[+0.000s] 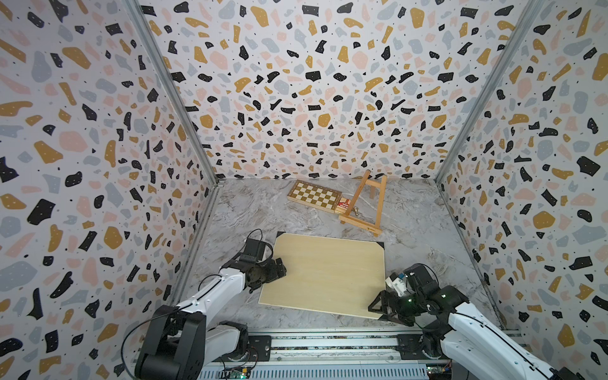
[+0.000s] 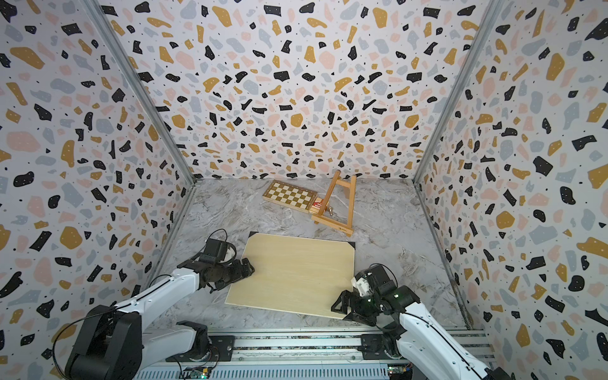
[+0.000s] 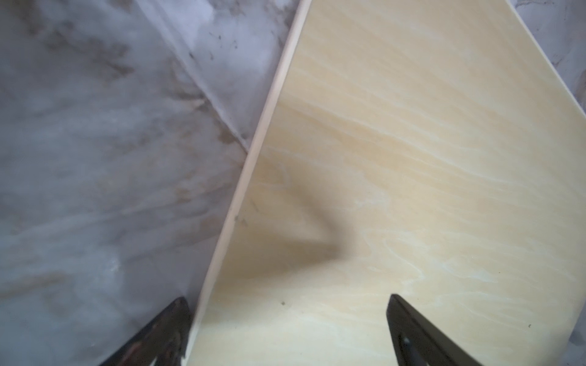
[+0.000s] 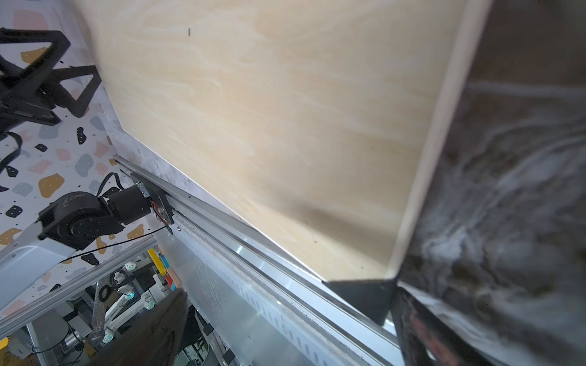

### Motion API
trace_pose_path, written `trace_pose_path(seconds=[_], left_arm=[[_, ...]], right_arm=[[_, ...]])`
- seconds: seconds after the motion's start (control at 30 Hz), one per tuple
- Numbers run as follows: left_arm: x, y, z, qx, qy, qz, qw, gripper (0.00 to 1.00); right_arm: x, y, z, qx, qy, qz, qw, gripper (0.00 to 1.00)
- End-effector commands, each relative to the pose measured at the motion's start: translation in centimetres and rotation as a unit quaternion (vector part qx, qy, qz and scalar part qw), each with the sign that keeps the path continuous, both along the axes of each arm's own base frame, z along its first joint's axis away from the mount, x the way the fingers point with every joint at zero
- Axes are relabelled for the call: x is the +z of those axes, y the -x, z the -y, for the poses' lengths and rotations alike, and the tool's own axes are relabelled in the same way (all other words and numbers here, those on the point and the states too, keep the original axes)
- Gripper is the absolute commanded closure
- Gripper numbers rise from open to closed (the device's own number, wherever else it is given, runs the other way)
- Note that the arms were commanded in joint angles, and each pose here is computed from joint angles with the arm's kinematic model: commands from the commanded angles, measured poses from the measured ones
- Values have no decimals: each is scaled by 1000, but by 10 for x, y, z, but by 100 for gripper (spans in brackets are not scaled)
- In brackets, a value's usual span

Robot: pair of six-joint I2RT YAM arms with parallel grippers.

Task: Assemble the easel
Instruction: Pick up the drawing board from the center of the board.

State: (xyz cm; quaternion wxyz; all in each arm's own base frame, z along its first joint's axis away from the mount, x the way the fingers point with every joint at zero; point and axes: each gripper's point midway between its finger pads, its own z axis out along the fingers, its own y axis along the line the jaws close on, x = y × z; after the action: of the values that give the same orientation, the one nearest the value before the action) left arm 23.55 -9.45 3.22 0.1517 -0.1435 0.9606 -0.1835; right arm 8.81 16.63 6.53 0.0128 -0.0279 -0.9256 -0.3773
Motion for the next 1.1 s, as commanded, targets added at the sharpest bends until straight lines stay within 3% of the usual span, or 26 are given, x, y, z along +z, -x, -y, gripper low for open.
trace_pose_path(seconds=[0.0,0.4,0.6,0.77,1.07], left_arm=[[-14,42,15,-33,39,-84,995,6],[-16,40,14,-38,35,-75,996,7],[-18,39,15,-33,40,-72,996,7],[-18,40,10,-28,24,-78,996,7],[-17,38,13,-32,32,-71,996,7]], right_arm=[[81,-29,-39,63,-141,145,977,1],[100,-28,-49,103,-193,197,956,3],[86,-39,-47,84,-171,201,961,4],[85,-55,-40,49,-148,214,964,10],[107,-57,-49,59,-208,243,945,22]])
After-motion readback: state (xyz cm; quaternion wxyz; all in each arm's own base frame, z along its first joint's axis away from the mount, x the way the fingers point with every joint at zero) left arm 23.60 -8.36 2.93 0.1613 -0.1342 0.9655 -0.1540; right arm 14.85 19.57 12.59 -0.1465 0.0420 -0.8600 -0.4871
